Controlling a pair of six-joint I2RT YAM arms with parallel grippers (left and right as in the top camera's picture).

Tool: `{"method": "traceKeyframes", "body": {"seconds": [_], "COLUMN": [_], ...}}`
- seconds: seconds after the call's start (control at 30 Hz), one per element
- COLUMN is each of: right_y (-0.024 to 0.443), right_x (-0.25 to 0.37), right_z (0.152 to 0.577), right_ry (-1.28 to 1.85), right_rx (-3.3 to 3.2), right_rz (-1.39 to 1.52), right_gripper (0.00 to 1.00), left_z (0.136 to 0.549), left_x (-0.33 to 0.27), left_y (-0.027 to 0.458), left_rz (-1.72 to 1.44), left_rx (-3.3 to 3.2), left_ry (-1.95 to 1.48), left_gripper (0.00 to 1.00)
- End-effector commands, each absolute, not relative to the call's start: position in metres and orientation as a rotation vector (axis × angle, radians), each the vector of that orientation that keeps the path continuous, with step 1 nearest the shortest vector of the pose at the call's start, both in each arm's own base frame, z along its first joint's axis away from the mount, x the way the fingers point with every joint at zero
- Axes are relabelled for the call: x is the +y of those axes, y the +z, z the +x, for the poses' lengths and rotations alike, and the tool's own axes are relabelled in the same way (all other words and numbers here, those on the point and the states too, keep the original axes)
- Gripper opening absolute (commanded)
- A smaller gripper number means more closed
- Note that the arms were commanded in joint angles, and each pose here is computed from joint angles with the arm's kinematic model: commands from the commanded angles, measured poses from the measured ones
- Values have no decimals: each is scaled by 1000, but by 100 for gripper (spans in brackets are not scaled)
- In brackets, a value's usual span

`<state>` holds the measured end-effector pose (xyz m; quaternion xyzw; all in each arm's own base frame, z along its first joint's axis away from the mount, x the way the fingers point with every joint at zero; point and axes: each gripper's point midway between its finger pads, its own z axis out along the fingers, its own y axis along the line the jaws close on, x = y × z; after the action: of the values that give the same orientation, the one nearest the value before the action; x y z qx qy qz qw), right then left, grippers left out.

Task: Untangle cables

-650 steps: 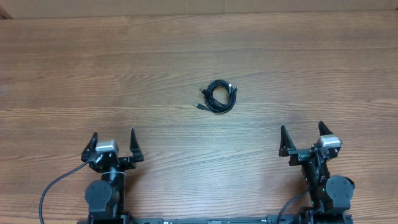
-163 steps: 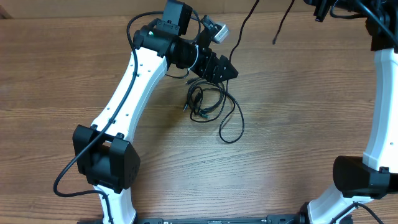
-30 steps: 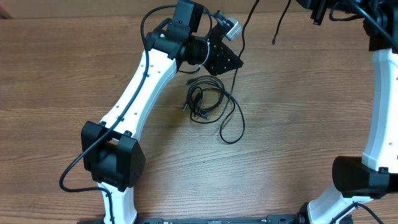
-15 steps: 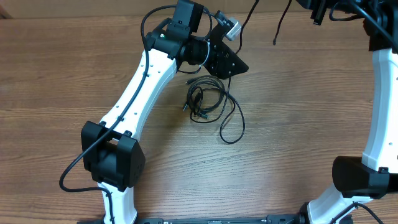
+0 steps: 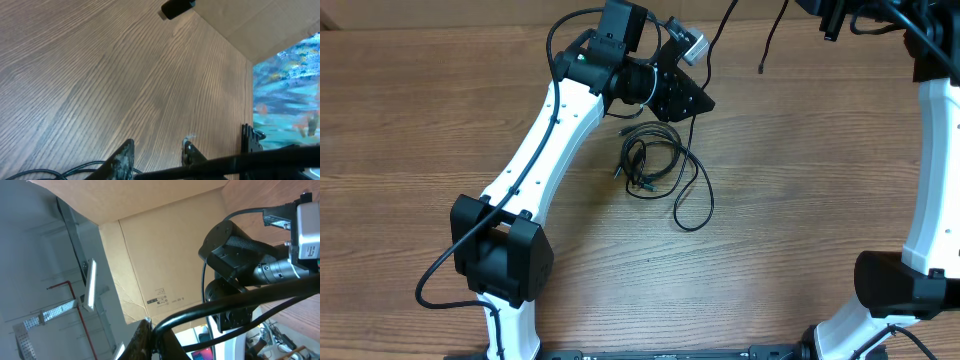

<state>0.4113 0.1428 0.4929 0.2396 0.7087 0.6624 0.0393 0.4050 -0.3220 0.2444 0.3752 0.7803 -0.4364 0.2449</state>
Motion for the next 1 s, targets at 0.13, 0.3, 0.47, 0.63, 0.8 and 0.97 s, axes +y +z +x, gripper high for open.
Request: {"method": "traceKeyframes", "body": {"seconds": [0.13, 0.3, 0.47, 0.63, 0.8, 0.97], "right_y": [499, 499, 499, 499, 499, 498], "right_x": [146, 146, 145, 146, 149, 154], "right_z": [406, 406, 406, 405, 403, 402], "right_ry": [2043, 2043, 2042, 2044, 2057, 2056], "right_rx": [2175, 2174, 2173, 2176, 2187, 2195], "right_rz": [693, 693, 694, 690, 683, 679], "right_gripper": [4, 4, 4, 4, 4, 4], "left_z": [403, 403, 403, 404, 404, 401], "left_x": [-326, -326, -326, -326, -328, -334], "left_y": [240, 241, 240, 241, 242, 243], "left_rz": [1033, 1034, 1023, 1026, 1035, 1052], "left_rx": [2134, 2132, 2145, 2138, 2123, 2106], "left_ry": [-1210, -1213, -1212, -1211, -1208, -1211], "left_gripper": [4, 4, 73, 91, 74, 47]}}
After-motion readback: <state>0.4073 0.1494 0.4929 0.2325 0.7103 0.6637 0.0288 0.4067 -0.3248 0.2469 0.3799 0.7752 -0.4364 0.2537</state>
